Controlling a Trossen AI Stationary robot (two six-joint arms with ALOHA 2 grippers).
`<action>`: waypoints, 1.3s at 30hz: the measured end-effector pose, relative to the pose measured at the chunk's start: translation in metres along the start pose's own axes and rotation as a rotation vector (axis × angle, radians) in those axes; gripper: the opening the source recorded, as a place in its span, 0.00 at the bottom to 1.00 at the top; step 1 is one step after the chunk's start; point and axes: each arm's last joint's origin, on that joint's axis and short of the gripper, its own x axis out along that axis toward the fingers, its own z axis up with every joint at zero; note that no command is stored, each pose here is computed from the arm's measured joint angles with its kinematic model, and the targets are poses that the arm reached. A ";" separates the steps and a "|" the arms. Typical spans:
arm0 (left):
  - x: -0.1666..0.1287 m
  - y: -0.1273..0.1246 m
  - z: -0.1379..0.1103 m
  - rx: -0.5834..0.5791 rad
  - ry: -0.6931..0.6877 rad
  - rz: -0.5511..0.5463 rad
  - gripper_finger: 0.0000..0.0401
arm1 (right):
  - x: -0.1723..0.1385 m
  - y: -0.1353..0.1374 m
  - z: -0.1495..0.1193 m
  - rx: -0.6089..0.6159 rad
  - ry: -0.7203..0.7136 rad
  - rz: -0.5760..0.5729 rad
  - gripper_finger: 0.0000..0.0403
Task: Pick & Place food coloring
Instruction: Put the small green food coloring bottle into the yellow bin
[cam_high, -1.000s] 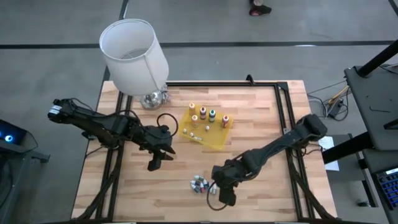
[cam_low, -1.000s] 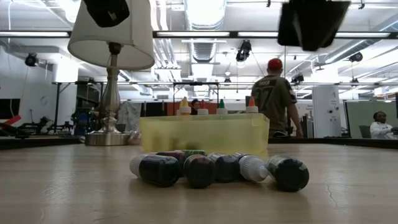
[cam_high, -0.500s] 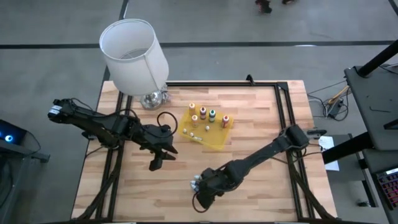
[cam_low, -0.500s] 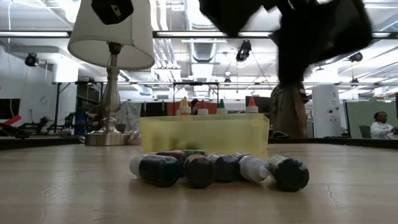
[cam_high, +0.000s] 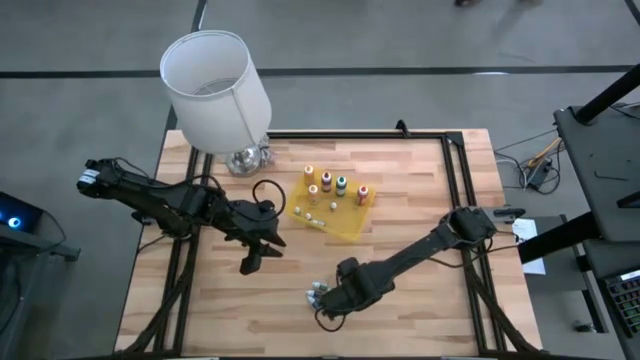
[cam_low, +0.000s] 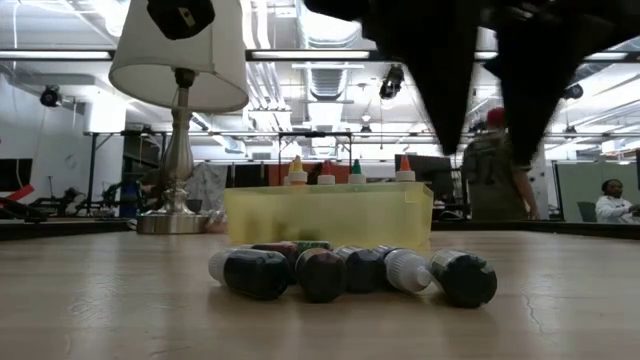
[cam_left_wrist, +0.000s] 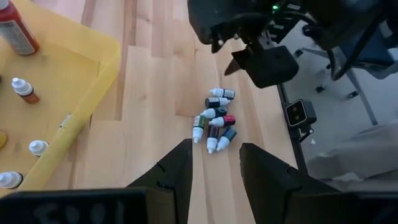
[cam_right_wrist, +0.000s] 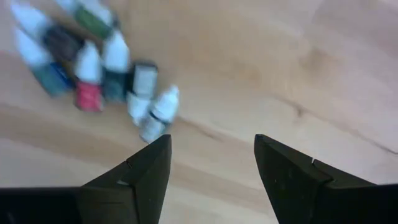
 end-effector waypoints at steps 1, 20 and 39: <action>0.000 0.000 0.000 0.000 -0.001 0.001 0.26 | -0.002 0.001 0.000 0.010 -0.028 0.014 0.55; 0.019 -0.006 0.000 -0.088 0.031 -0.037 0.26 | -0.003 0.004 -0.016 -0.348 -0.090 0.063 0.55; 0.059 -0.015 0.000 -0.003 0.010 -0.003 0.26 | -0.006 0.024 -0.001 -0.790 -0.164 0.218 0.55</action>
